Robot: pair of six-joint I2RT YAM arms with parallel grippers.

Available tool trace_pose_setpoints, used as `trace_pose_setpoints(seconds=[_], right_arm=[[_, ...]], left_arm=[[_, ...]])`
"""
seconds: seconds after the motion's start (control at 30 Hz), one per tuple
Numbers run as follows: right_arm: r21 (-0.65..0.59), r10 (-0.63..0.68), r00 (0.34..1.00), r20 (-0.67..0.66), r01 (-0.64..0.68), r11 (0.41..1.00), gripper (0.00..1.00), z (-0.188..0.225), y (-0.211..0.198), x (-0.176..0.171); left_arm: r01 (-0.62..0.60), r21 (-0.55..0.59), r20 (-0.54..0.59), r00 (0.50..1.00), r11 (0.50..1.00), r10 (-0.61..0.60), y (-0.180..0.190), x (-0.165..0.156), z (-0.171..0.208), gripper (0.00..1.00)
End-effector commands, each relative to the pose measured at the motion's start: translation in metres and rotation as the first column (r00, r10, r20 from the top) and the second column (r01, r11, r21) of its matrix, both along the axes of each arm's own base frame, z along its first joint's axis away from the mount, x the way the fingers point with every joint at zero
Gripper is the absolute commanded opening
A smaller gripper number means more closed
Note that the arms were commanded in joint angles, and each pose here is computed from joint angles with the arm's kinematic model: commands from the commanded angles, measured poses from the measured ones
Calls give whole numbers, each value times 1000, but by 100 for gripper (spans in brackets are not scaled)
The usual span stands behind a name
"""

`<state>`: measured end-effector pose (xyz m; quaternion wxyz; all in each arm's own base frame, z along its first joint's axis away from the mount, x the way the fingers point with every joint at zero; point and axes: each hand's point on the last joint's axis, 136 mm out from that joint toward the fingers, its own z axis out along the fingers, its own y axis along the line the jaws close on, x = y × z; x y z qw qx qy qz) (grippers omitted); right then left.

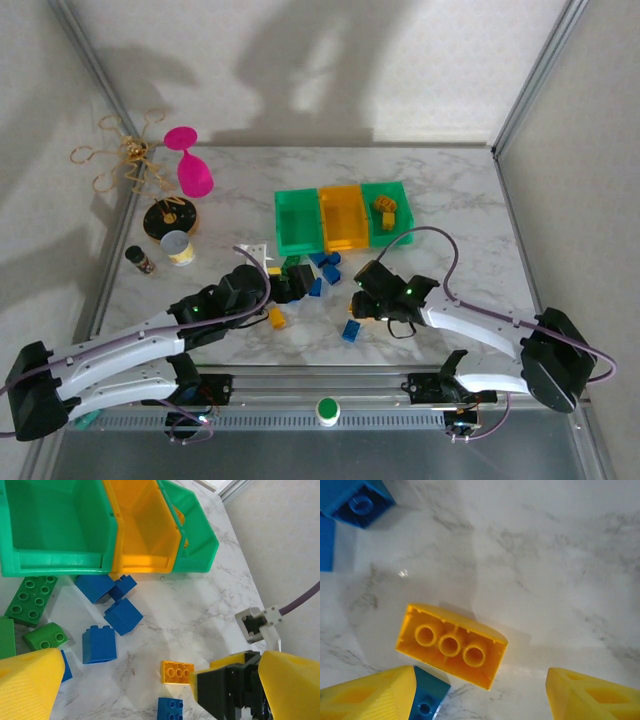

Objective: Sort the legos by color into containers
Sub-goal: Pick up the lego from the bottom-center of the table.

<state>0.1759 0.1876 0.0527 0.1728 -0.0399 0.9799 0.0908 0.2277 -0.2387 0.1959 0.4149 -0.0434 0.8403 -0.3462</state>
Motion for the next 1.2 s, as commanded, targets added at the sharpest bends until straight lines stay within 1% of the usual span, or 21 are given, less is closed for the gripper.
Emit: trace_pose_setpoints(seconds=[0.0, 0.4, 0.73, 0.9, 1.07, 1.17], right_arm=[[-3, -20, 1000, -22, 20, 1000, 71, -11, 3, -6], [-29, 19, 999, -40, -20, 999, 73, -25, 14, -5], [-81, 20, 1000, 0, -20, 996, 76, -21, 18, 10], [-148, 10, 1000, 9, -8, 989, 71, -22, 12, 18], [-138, 9, 1000, 5, -8, 990, 65, -24, 11, 22], [-155, 4, 1000, -3, -5, 988, 59, -27, 7, 23]], left_arm=[[-33, 15, -1, 999, 999, 33, 4, 2, -3, 100], [-62, 36, 12, 998, 997, 62, 14, 3, -3, 99], [-69, 45, 22, 997, 997, 68, 16, 3, -1, 100], [-72, 49, 24, 997, 996, 71, 17, 4, 0, 100], [-72, 49, 28, 997, 996, 70, 15, 5, 1, 100], [-70, 52, 29, 997, 996, 68, 13, 6, 2, 100]])
